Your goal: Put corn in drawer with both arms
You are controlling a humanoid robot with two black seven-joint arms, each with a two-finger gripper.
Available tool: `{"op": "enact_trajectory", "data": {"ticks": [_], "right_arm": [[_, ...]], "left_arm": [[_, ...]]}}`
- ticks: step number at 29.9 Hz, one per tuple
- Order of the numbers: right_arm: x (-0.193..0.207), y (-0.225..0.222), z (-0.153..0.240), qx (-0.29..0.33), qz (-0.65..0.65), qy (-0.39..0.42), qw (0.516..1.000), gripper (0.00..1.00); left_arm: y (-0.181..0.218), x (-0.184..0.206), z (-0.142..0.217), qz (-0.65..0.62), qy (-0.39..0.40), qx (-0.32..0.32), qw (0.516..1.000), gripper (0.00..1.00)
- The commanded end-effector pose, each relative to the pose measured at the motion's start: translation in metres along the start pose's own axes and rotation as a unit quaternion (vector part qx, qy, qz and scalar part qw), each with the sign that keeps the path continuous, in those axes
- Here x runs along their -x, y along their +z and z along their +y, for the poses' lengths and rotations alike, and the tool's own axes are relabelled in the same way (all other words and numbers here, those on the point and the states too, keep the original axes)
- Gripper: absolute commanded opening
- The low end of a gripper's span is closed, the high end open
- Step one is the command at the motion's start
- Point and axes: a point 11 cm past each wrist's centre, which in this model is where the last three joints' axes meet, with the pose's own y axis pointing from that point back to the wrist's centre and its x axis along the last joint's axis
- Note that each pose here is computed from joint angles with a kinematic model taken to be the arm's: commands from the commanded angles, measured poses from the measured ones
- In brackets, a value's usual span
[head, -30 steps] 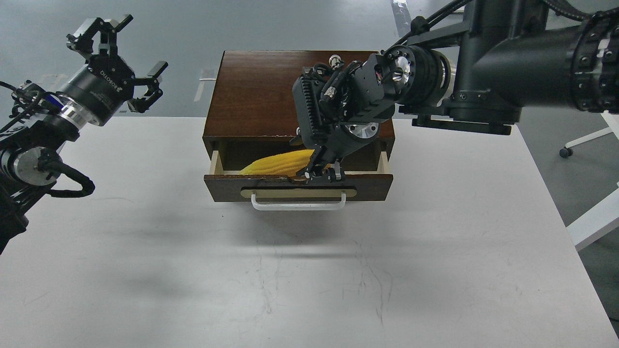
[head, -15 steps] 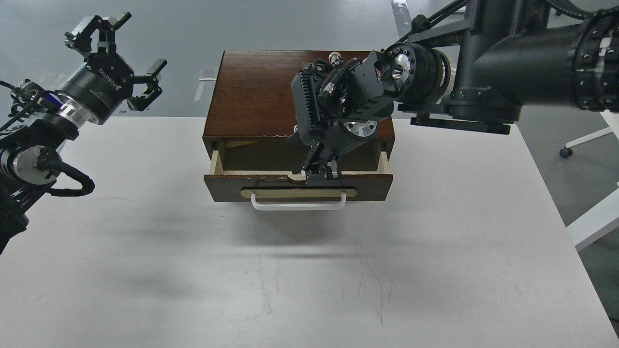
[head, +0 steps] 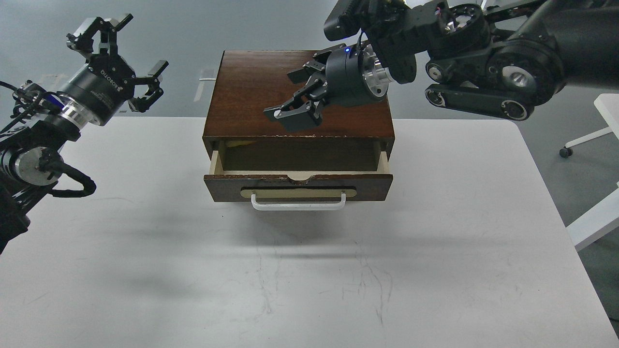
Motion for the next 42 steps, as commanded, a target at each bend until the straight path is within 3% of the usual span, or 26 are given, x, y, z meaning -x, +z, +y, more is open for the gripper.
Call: {"op": "enact_trajectory", "data": {"ticks": [1, 10, 13, 20, 27, 35, 42], "right_arm": [[-0.002, 0.020, 0.014, 0.002, -0.152, 0.104, 0.983, 0.98], [0.047, 0.077, 0.061, 0.023, -0.364, 0.281, 0.887, 1.00], [0.077, 0.098, 0.075, 0.039, -0.436, 0.341, 0.832, 1.00], [0.132, 0.146, 0.112, 0.083, -0.589, 0.467, 0.654, 1.00], [0.187, 0.151, 0.118, 0.098, -0.688, 0.495, 0.521, 1.00], [0.228, 0.141, 0.113, 0.109, -0.721, 0.495, 0.473, 1.00], [0.240, 0.129, 0.096, 0.106, -0.735, 0.479, 0.468, 1.00]], "left_arm": [[-0.001, 0.000, 0.000, 0.002, 0.000, 0.001, 1.000, 0.98], [-0.004, 0.001, 0.000, 0.005, -0.001, 0.000, 1.000, 0.98], [-0.006, 0.003, 0.000, 0.007, -0.002, -0.001, 1.000, 0.98], [-0.013, 0.005, -0.001, 0.011, -0.003, -0.006, 1.000, 0.98], [-0.027, 0.004, 0.006, 0.019, 0.001, -0.018, 1.000, 0.98], [-0.033, 0.005, 0.007, 0.023, 0.001, -0.022, 0.999, 0.98], [-0.041, 0.008, 0.006, 0.031, 0.000, -0.026, 0.999, 0.98]]}}
